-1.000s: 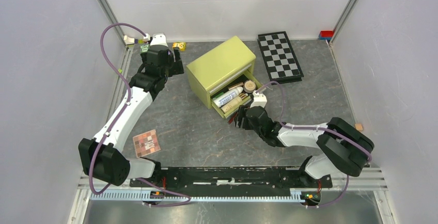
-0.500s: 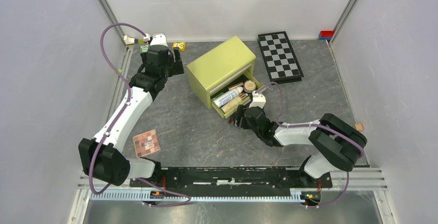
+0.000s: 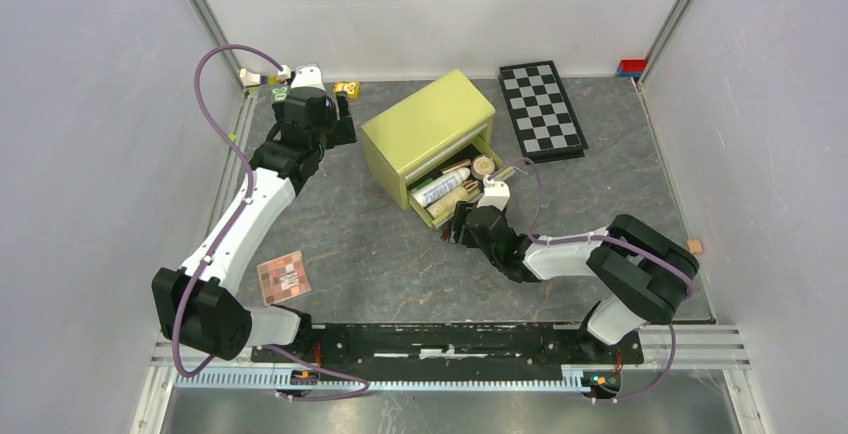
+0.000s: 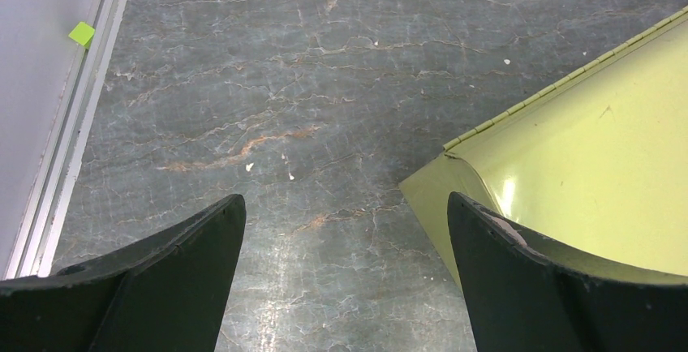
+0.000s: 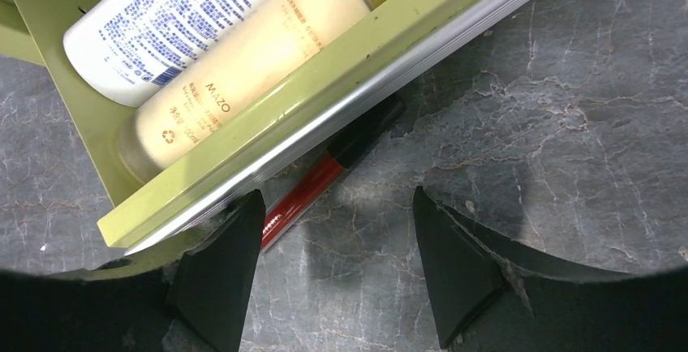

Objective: Organize the makeup
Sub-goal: Pick up the lipstick at the center of the board.

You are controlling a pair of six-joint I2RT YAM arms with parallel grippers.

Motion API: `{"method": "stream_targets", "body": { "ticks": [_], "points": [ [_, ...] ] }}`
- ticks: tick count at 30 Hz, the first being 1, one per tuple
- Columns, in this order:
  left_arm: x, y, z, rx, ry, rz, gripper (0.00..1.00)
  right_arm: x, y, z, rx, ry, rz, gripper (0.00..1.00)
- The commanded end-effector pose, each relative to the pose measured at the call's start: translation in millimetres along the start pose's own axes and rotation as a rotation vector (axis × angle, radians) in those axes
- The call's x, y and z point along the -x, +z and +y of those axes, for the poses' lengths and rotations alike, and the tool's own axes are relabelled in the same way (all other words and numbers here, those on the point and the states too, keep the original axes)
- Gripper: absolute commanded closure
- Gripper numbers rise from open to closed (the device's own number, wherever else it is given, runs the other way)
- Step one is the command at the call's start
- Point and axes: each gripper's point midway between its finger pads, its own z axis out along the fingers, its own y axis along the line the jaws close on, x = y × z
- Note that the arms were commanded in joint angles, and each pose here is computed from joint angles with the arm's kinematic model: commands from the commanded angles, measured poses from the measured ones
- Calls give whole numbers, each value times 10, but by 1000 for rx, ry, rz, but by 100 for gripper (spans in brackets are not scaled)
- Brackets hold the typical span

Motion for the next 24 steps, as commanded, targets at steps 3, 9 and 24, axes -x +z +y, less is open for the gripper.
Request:
{"method": "stream_targets", "body": {
  "ticks": [3, 9, 24],
  "points": [
    [138, -60, -8, -15, 14, -41, 0, -81, 98, -46, -48, -12, 10, 26],
    [129, -52, -9, -14, 16, -38, 0, -120, 139, -71, -82, -36, 22, 25],
    [134, -54, -6, -14, 19, -39, 0, -276, 48, -344, -204, -188, 85, 47]
  ]
}}
